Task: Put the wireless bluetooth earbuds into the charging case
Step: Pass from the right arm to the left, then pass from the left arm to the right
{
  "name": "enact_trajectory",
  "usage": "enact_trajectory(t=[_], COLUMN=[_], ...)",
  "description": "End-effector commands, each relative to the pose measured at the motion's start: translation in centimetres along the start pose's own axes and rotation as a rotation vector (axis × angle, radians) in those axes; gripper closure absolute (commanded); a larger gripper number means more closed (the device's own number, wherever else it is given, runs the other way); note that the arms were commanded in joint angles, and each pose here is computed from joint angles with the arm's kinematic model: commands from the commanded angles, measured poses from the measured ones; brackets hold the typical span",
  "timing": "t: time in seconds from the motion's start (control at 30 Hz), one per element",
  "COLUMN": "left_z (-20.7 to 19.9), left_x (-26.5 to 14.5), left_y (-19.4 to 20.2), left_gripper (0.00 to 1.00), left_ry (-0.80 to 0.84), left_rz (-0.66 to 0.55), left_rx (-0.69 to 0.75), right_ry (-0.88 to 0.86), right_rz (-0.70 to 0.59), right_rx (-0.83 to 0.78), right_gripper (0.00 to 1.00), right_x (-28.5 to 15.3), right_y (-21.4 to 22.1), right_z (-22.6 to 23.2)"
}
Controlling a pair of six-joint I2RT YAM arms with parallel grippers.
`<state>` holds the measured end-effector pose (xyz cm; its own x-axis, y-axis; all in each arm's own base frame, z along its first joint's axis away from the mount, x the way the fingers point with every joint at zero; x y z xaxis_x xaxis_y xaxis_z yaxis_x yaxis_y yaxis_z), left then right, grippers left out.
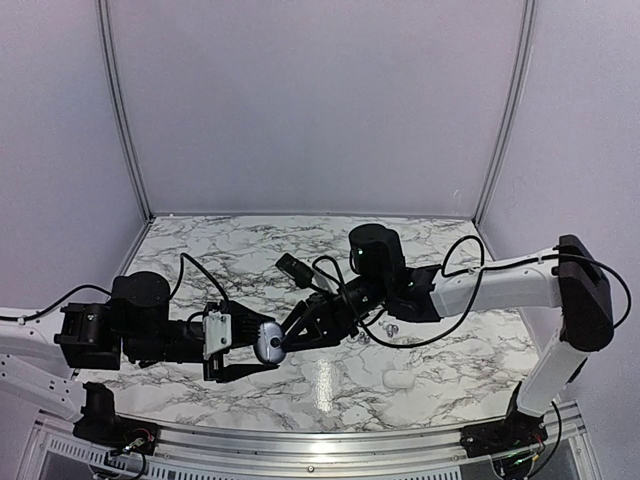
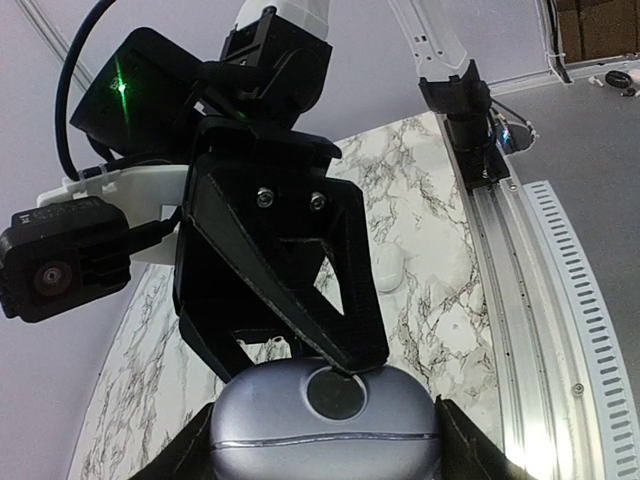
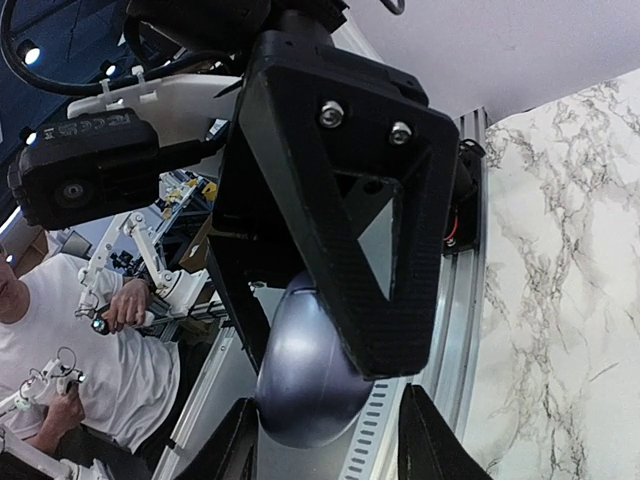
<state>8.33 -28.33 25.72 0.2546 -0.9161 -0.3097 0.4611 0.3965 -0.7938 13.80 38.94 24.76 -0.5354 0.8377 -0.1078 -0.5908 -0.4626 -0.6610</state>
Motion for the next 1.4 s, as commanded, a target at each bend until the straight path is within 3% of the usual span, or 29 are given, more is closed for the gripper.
enact_trajectory(t=[0.0, 0.3, 0.5, 1.07, 1.37], left_z=[-0.9, -1.7, -1.8, -2.2, -2.2], left_x=[-0.1, 0.7, 0.7, 1.3, 1.5], left_y=[-1.8, -1.2, -1.0, -0.5, -0.4], left_gripper=[0.53, 0.56, 0.57, 0.58, 0.58], left_ry=[0.112, 0.176, 0.178, 0.199, 0.200], left_rz=[-0.040, 0.051, 0.070, 0.100, 0.108], left_rx=[0.000, 0.035, 0.043, 0.050, 0.048], right_ry=[-0.019, -0.083, -0.097, -0.148, -0.117], right_rz=[0.045, 0.075, 0.089, 0.129, 0.137], right_rx=[-0.018, 0.018, 0.040, 0.050, 0.054], right_gripper=[0.63, 0.70, 0.79, 0.71, 0.76], right_x=[0.2, 0.5, 0.7, 1.7, 2.0], right_y=[-0.6, -0.6, -0.3, -0.1, 0.0], right_z=[1.1, 1.5, 1.2, 1.4, 0.8])
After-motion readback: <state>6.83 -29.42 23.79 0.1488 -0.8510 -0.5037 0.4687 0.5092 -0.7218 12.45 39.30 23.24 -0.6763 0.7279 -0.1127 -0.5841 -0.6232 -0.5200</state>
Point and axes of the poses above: each gripper's point midway between its finger pads, its own x axis out along the fingers, its own z axis along the line the jaws close on, y = z × x, the point moved 6 cm from there along -x, back along the fingers, and after that the axes turned 7 degrees about x, right-handed, at the moved point
